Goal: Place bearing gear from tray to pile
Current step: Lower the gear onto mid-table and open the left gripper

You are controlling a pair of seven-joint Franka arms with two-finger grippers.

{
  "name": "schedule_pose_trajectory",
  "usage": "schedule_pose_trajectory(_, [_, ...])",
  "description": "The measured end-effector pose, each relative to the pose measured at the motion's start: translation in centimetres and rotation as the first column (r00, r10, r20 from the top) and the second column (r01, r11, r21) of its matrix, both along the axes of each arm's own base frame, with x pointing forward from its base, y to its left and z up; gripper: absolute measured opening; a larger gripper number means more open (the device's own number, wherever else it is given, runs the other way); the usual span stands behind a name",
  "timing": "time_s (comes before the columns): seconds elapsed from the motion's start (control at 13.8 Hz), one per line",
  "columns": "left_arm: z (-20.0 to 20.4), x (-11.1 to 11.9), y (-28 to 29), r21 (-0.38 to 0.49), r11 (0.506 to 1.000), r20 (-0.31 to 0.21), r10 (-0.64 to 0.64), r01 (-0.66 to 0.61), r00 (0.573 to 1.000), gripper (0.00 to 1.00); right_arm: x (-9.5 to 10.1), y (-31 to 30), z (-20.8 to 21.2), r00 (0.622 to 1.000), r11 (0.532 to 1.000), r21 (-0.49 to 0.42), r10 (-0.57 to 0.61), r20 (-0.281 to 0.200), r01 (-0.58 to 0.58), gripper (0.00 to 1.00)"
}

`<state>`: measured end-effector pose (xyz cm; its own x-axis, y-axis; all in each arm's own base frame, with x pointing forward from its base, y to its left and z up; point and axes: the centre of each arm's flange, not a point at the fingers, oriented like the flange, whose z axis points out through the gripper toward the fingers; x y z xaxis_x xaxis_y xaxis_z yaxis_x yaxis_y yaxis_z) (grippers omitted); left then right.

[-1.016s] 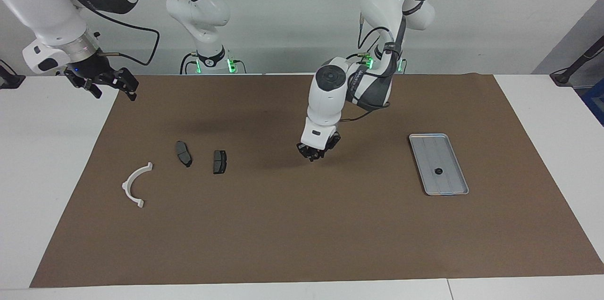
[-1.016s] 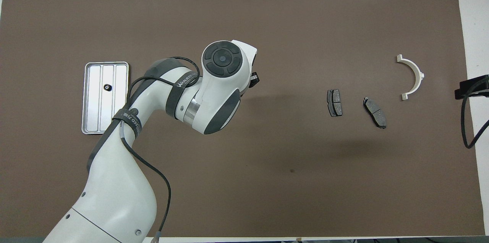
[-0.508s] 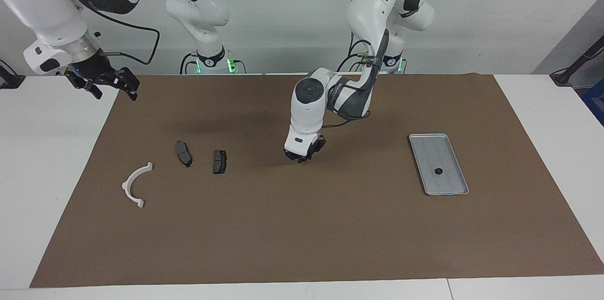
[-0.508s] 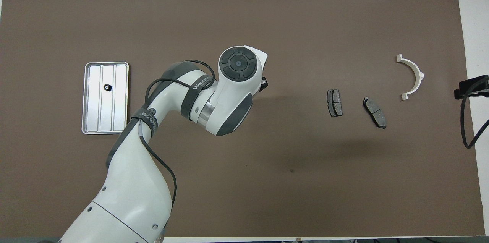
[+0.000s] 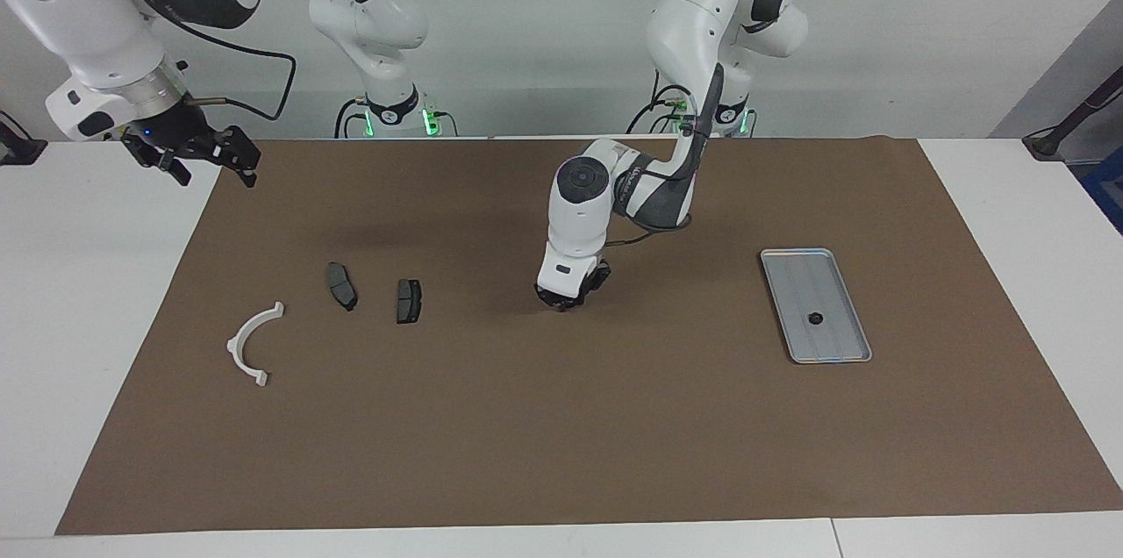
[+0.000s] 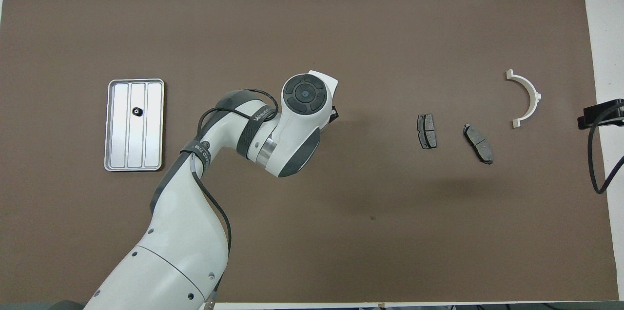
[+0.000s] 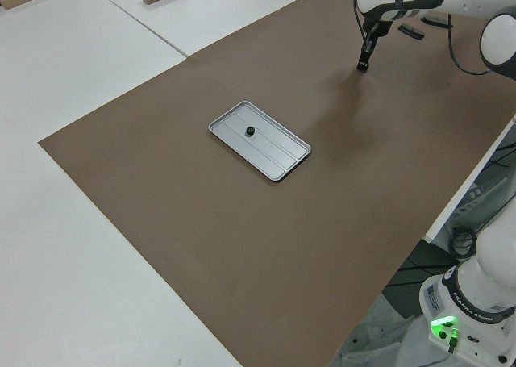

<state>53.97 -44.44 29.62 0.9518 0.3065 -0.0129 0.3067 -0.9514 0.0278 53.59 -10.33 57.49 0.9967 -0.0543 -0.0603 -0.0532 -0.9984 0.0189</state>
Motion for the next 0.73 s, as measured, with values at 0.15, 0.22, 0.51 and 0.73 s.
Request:
schedule_pose_trajectory(0.15, [0.0,0.0,0.0,-0.001,1.000,0.001,0.001,-0.001,1.000,0.34,0.2,0.0,-0.2,1.000,1.000,-0.003,0.001,0.018,-0.001,1.00])
schedule_pose_trajectory(0.22, [0.0,0.0,0.0,-0.001,1.000,0.001,0.001,-0.001,1.000,0.34,0.3,-0.1,-0.3,1.000,1.000,-0.005,0.001,0.026,-0.001,1.00])
schedule_pose_trajectory(0.51, [-0.2,0.1,0.3,0.003,1.000,-0.001,0.012,-0.012,1.000,0.65,0.7,-0.1,-0.7,0.998,1.000,-0.010,0.003,0.056,-0.003,1.00])
schedule_pose_trajectory(0.73, [1.0,2.3,3.0,-0.001,0.998,0.015,0.061,-0.061,0.998,0.99,1.1,-0.1,-1.1,0.998,1.000,-0.012,0.005,0.066,-0.004,1.00])
